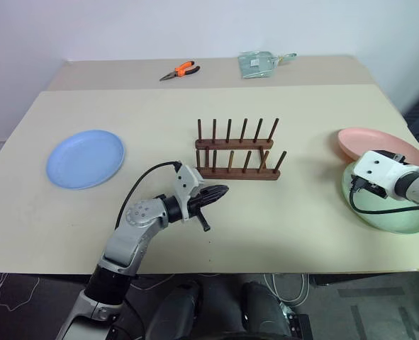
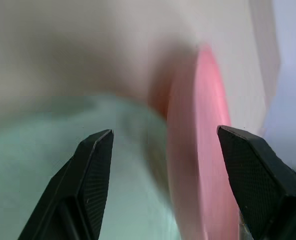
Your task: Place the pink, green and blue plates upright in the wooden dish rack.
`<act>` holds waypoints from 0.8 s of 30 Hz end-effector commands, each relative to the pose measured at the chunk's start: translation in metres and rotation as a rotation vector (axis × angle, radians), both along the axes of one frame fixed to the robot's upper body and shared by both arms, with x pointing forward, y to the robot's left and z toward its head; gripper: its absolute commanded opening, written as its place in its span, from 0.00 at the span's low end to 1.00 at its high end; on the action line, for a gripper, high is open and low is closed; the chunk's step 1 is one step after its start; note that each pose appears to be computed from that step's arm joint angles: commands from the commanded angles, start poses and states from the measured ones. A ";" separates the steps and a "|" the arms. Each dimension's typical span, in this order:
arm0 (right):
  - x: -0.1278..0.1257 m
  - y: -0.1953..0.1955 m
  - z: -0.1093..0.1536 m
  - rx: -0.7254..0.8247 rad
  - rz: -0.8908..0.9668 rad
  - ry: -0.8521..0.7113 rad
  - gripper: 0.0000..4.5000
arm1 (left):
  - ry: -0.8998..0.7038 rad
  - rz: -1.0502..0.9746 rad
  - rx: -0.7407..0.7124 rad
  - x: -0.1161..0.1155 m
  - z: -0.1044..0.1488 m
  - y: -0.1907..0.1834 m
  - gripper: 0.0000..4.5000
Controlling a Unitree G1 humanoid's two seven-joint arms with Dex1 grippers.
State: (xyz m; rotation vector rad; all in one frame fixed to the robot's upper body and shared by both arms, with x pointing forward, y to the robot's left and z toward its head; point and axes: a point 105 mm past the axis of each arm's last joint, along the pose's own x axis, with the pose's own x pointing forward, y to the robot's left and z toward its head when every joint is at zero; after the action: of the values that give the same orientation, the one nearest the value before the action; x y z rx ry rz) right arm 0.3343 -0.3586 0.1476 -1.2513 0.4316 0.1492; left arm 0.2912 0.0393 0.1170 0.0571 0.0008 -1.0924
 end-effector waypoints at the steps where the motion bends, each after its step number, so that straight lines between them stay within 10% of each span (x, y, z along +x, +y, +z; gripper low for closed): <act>1: 0.007 -0.011 0.006 -0.092 -0.006 -0.044 0.63 | -0.029 -0.030 -0.019 -0.010 0.009 -0.003 0.00; 7: 0.015 -0.005 0.016 -0.135 0.028 -0.090 0.02 | -0.020 -0.009 -0.005 -0.014 0.005 0.004 0.00; 14: 0.013 0.030 0.074 -0.121 0.143 -0.264 0.01 | -0.030 0.041 -0.003 -0.009 0.005 0.016 0.00; 16: 0.012 0.063 0.099 0.077 0.241 -0.377 0.01 | -0.040 0.078 -0.005 -0.003 0.006 0.023 0.00; 21: -0.017 0.164 0.154 1.159 0.555 -0.498 0.01 | -0.085 0.150 0.009 0.012 0.008 0.035 0.00; 24: -0.023 0.181 0.155 1.460 0.518 -0.479 0.01 | -0.097 0.159 0.014 0.013 0.008 0.038 0.00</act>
State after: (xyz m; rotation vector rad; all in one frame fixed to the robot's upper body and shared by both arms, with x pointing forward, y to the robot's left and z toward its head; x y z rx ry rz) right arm 0.3211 -0.1731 0.2919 0.0002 -0.4071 0.5095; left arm 0.3026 0.0734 0.1145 0.1020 -0.0217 -0.9460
